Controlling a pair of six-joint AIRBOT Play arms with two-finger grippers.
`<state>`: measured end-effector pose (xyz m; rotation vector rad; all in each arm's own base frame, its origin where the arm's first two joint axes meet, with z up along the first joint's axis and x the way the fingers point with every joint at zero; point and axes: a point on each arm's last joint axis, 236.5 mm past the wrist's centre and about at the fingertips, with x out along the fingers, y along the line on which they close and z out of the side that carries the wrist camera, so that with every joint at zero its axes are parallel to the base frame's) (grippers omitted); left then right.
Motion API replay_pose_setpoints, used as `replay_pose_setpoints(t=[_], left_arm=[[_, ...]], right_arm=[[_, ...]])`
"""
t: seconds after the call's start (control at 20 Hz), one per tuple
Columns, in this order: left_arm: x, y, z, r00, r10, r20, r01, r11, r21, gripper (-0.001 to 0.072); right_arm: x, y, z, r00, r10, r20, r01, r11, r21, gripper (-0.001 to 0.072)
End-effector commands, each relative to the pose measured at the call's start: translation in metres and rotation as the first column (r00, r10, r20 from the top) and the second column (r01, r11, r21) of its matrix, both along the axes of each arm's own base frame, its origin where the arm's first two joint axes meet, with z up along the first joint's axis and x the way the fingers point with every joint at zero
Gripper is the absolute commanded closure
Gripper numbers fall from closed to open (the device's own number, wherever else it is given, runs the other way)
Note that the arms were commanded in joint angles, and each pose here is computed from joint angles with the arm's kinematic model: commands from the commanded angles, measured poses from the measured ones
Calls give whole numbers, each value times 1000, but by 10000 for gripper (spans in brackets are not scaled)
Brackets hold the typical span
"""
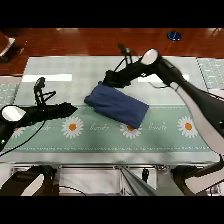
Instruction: Fold the shirts.
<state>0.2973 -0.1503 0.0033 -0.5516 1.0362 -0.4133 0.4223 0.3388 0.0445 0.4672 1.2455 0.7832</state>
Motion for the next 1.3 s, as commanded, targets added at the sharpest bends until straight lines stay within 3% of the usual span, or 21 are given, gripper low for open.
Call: replay_pose_setpoints(t=[0.0,0.15,0.3,0.35,0.45,0.65,0.95,1.25], left_arm=[[-1,1,-5,1000,15,-11,-16,1000,-2,686],[-2,0,-6,1000,16,-18,-16,1000,-6,686],[-3,-1,-6,1000,14,-19,-14,1000,-5,686],[-3,-1,-6,1000,13,-19,-14,1000,-5,686],[-3,-1,-6,1000,14,-19,-14,1000,-6,686],[-2,0,-8,1000,16,-26,-16,1000,-5,686],[-3,-1,-12,999,14,-40,-14,1000,-4,686],[-3,-1,-17,998,13,-53,-13,1000,-2,686]], right_arm=[[-7,-76,55,999,2,38,-1,999,-50,301],[-28,-194,86,977,-89,196,156,920,-359,301],[-72,-315,67,855,-378,357,519,656,-549,301],[-94,-342,48,796,-461,394,605,566,-560,301],[-127,-346,-4,693,-624,362,712,511,-481,301],[-141,-266,-87,616,-788,13,772,600,-211,301],[-134,-191,-127,767,-585,-263,569,810,-141,301],[-118,-163,-147,802,-437,-407,420,897,-135,301]])
